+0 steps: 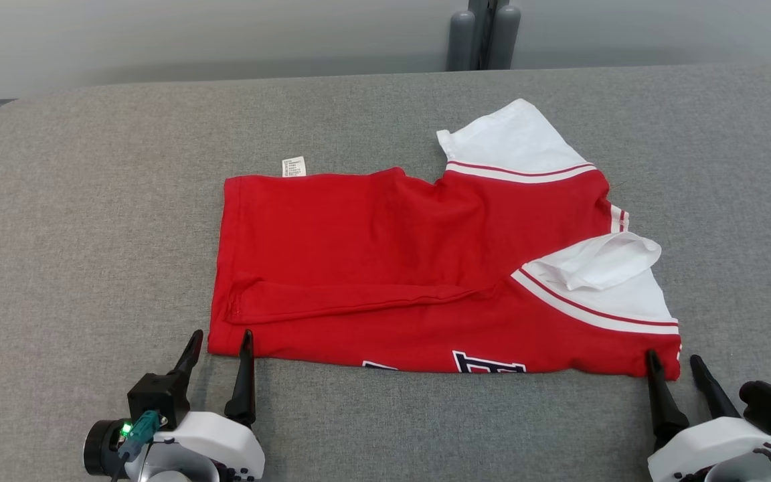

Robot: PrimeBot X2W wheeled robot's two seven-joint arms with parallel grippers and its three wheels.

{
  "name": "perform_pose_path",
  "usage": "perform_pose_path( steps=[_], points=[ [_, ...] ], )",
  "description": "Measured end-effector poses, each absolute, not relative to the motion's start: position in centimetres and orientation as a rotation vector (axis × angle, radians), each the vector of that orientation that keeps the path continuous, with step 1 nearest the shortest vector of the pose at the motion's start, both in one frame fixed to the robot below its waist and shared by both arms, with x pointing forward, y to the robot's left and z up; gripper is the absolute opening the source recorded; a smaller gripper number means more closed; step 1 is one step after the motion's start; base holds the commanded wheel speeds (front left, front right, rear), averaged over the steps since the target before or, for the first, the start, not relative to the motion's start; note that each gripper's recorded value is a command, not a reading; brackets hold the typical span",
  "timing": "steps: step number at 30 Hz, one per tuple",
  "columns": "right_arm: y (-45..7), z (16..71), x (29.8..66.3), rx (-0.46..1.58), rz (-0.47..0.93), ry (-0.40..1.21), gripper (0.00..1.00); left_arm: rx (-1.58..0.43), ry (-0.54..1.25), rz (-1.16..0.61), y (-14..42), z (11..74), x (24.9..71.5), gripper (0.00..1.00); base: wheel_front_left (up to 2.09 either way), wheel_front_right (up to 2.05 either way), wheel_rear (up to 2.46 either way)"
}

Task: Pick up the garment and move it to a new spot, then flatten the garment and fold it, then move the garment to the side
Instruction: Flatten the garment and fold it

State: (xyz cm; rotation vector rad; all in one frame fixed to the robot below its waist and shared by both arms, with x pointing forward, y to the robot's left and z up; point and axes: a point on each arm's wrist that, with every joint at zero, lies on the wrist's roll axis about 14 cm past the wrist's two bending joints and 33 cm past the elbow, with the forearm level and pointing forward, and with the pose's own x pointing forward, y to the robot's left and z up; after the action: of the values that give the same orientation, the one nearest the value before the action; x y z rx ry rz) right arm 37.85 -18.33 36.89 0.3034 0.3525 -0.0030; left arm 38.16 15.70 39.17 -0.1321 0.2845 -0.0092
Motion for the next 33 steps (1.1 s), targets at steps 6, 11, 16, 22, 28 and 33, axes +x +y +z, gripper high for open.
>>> perform_pose_path(
  steps=[6,11,16,22,28,33],
  points=[
    [-17.7,36.3,38.4,0.302,0.022,0.378,0.00,-0.129,0.285,0.003,16.1,39.1,38.3,1.00,0.00,0.00,0.00],
    [-17.7,36.6,38.7,0.302,0.030,0.365,0.00,-0.138,0.281,0.009,16.3,39.2,38.5,1.00,0.00,0.00,0.00],
    [-18.0,38.1,39.4,0.300,0.033,0.315,0.00,-0.141,0.316,0.004,16.1,38.2,38.3,1.00,0.00,0.00,0.00],
    [-18.3,38.7,39.6,0.304,0.028,0.290,0.00,-0.137,0.350,0.012,16.0,37.1,38.7,1.00,0.00,0.00,0.00],
    [-18.4,39.2,40.1,0.304,0.031,0.269,0.00,-0.130,0.422,0.023,15.9,35.1,38.5,1.00,0.00,0.00,0.00],
    [-18.5,39.4,40.1,0.303,0.029,0.265,0.00,-0.145,0.434,0.014,15.5,34.8,38.9,0.00,0.00,0.00,0.00]
  ],
)
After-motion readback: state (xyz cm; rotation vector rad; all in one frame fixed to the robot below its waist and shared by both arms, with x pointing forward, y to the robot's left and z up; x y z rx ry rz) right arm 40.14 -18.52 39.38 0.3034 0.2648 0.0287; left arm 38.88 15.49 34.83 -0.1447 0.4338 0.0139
